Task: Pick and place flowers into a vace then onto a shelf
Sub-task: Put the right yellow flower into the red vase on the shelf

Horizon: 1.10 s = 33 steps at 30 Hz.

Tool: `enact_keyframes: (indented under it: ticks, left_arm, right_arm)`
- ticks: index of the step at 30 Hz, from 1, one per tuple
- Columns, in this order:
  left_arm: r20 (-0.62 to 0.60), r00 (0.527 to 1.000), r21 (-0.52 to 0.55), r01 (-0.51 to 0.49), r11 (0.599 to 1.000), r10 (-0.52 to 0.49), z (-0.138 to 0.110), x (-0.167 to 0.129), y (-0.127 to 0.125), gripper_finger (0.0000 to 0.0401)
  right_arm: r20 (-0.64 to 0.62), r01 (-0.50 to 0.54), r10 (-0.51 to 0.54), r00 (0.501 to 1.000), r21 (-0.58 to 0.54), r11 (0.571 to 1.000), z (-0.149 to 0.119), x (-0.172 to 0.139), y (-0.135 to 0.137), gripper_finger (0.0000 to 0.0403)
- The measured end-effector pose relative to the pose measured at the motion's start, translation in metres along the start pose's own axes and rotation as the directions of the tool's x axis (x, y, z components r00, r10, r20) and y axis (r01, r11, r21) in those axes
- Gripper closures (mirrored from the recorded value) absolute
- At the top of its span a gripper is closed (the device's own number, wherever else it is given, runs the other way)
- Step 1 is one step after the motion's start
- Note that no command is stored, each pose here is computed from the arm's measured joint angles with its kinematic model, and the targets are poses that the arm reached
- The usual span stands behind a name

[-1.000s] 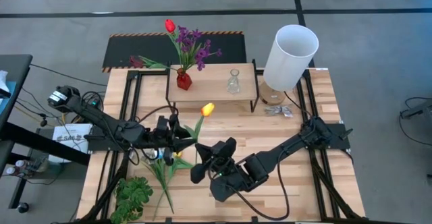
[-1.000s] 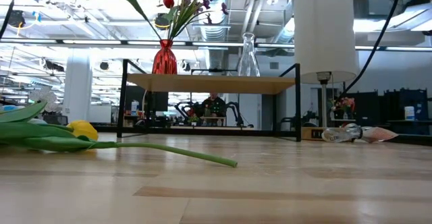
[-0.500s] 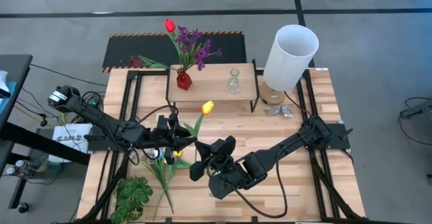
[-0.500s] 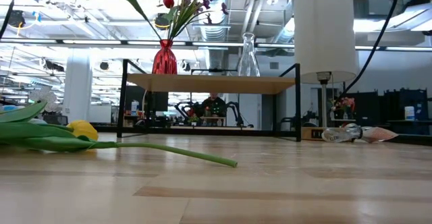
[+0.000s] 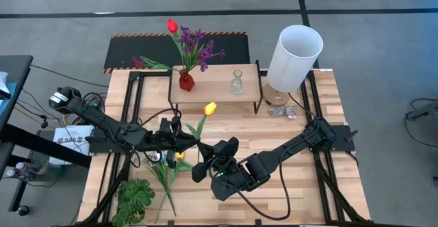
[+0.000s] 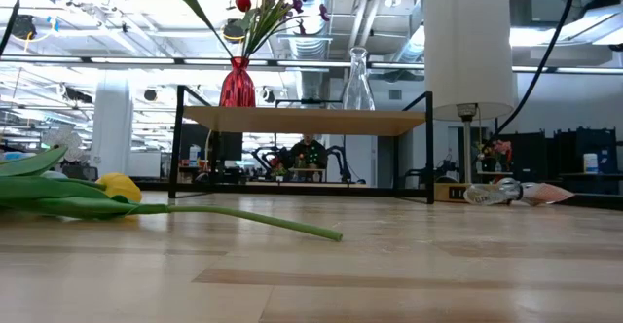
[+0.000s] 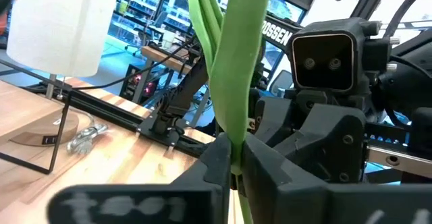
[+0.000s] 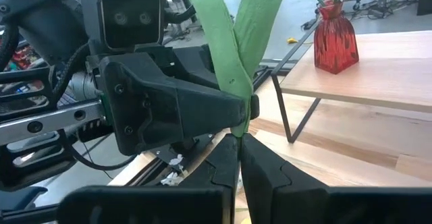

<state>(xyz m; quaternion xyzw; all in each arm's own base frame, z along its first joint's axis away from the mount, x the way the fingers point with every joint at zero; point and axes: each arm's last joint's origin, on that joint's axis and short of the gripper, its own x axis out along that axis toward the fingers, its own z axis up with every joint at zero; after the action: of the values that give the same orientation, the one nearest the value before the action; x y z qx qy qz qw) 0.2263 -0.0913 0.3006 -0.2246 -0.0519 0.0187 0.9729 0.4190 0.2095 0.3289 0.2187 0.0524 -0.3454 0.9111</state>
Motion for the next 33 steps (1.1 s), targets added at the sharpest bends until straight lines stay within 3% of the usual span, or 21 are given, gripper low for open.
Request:
enact_keyframes:
  ticks: [8,13,17,22,24,27,33]
  left_arm:
    - [-0.006,1.000,0.005,-0.008,1.000,0.008,-0.001,0.000,0.001,0.0396]
    - [0.004,1.000,0.003,-0.022,1.000,0.022,0.000,0.000,0.001,0.0398]
    - [0.020,0.999,0.004,-0.026,1.000,0.026,0.004,-0.002,0.001,0.0399]
    - [0.067,0.996,0.034,-0.060,0.998,0.058,0.013,-0.009,0.001,0.0400]
    - [0.103,0.988,0.052,-0.117,0.992,0.112,0.018,-0.013,0.001,0.0400]
    - [0.160,0.959,0.088,-0.250,0.964,0.234,0.022,-0.021,-0.001,0.0400]
    - [0.266,0.821,0.141,-0.552,0.822,0.505,0.038,-0.026,-0.006,0.0401]
  right_arm:
    - [-0.027,-0.016,0.015,1.000,-0.018,1.000,-0.001,-0.001,0.000,0.0335]
    - [-0.195,-0.114,0.102,0.976,-0.051,0.992,-0.011,-0.009,0.001,0.0303]
    - [-0.378,-0.151,0.126,0.917,-0.038,0.988,-0.026,-0.027,-0.002,0.0290]
    - [-0.620,-0.054,-0.004,0.784,-0.074,0.996,-0.051,-0.068,-0.020,0.0293]
    - [-0.670,-0.027,-0.069,0.739,-0.132,0.991,-0.058,-0.085,-0.027,0.0295]
    - [-0.676,-0.011,-0.160,0.720,-0.242,0.970,-0.064,-0.107,-0.038,0.0295]
    - [-0.574,0.043,-0.294,0.765,-0.409,0.911,-0.063,-0.127,-0.055,0.0296]
